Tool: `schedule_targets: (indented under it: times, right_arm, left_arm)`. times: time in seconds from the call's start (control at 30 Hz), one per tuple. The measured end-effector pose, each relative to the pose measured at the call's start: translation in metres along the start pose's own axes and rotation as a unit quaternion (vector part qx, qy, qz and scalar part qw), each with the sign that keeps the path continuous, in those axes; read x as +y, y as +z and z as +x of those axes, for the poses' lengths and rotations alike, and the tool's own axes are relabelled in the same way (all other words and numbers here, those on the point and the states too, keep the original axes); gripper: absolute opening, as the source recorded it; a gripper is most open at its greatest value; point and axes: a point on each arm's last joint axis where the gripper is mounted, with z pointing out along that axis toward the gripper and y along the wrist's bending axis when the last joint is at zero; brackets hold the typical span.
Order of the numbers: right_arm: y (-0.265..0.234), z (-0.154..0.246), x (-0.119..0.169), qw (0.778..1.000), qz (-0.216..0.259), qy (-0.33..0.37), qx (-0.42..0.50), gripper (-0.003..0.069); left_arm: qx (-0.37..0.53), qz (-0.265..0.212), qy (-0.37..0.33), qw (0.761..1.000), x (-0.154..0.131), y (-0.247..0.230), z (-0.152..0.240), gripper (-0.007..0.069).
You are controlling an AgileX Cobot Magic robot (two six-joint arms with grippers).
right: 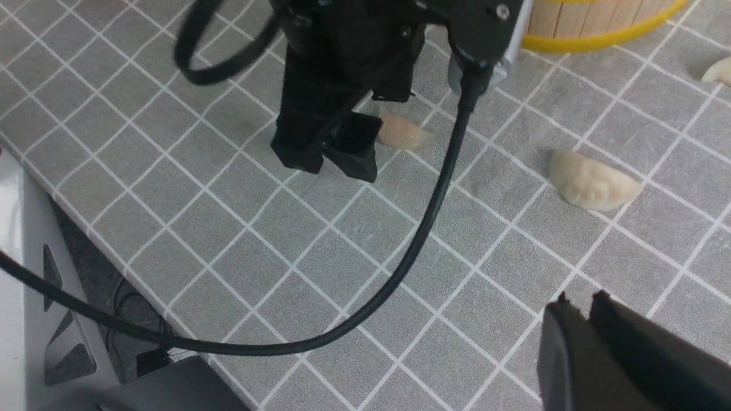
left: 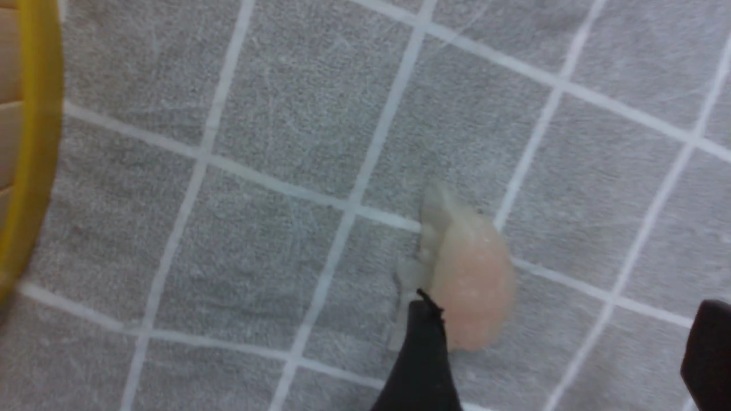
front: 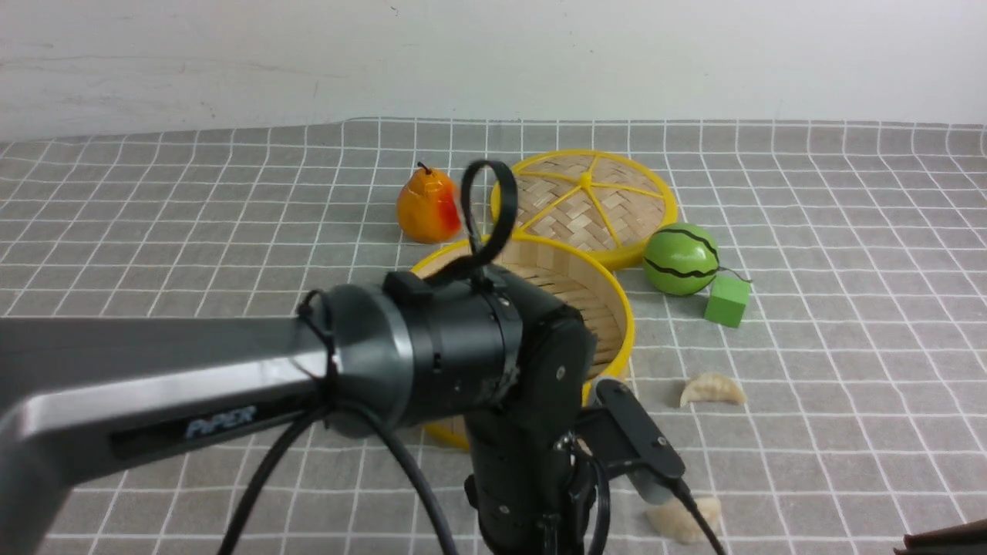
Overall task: Put the dumplings into the steamer on the table with the grey tablecloth.
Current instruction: 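Reach for and grasp a dumpling on the table with the left gripper, then place the dumpling into the bamboo steamer basket with the left gripper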
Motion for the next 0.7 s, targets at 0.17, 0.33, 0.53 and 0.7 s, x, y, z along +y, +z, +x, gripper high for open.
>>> schedule_targets:
  times: [0.17,0.33,0.53,0.7]
  right_arm:
    - [0.0,0.0,0.0,1.0,0.0,0.0,0.001,0.0059]
    - [0.0,0.0,0.0,1.0,0.0,0.0,0.001,0.0062]
    - [0.0,0.0,0.0,1.0,0.001,-0.001,0.001,0.0062]
    - [0.0,0.0,0.0,1.0,0.002,-0.001,-0.001,0.0064]
  left_arm:
    - [0.022,-0.012,0.008,1.0,0.006,0.022,0.0,0.0493]
    - [0.011,-0.022,-0.002,1.0,0.008,0.023,-0.002,0.0315]
    - [0.008,-0.021,-0.009,1.0,0.007,0.02,-0.003,0.0184]
    - [0.008,-0.009,-0.032,0.999,0.003,0.006,-0.002,0.0185]
